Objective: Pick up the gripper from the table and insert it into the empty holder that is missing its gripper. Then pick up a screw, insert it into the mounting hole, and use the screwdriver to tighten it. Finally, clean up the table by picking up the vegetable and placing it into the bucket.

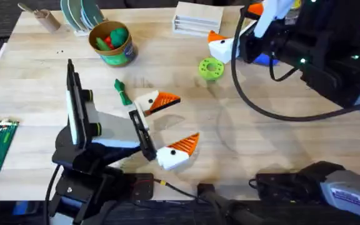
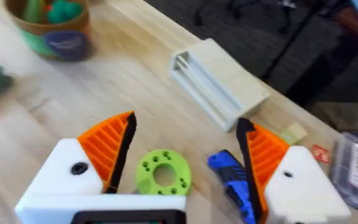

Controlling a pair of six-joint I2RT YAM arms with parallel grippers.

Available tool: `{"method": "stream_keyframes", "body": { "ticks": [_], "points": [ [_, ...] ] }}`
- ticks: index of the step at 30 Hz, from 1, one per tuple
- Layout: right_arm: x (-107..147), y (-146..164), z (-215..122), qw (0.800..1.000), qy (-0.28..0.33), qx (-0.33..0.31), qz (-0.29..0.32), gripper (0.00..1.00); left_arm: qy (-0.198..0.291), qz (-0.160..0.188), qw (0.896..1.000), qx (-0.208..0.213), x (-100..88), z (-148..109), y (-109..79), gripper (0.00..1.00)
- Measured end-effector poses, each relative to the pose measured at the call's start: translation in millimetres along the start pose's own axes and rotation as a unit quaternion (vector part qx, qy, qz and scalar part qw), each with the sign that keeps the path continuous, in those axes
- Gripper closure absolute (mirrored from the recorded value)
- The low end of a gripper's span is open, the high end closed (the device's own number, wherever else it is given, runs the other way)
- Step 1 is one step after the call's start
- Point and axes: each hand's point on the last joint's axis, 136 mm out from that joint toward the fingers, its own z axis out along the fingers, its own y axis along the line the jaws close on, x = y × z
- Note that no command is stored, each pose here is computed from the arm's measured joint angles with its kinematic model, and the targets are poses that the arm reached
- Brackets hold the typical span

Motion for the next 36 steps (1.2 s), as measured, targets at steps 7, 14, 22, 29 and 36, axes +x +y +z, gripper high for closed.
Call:
{"method": "stream_keyframes", "body": {
  "ticks": [7, 14, 22, 29, 36],
  "points": [
    [-4.1, 14.8, -0.6, 0.998, -0.010, -0.044, 0.039, 0.010, -0.004, 0.001, 1.000, -0.022, -2.3, -0.2, 7.7, 0.008],
    [-4.8, 17.3, -0.9, 0.997, -0.011, -0.051, 0.055, 0.009, 0.007, -0.087, 0.990, -0.112, -8.1, -8.7, 31.9, 0.008],
    [-4.9, 17.4, -0.9, 0.997, -0.011, -0.052, 0.059, 0.010, 0.068, -0.150, 0.930, -0.329, -65.3, -71.1, 56.3, 0.008],
    [-4.9, 17.5, -0.9, 0.997, -0.011, -0.052, 0.059, 0.010, 0.175, -0.186, 0.860, -0.442, -72.8, -103.2, 80.2, 0.008],
    [-5.0, 18.0, -1.0, 0.997, -0.012, -0.053, 0.059, 0.010, 0.250, -0.206, 0.818, -0.474, -55.3, -94.2, 113.8, 0.008]
  ]
}}
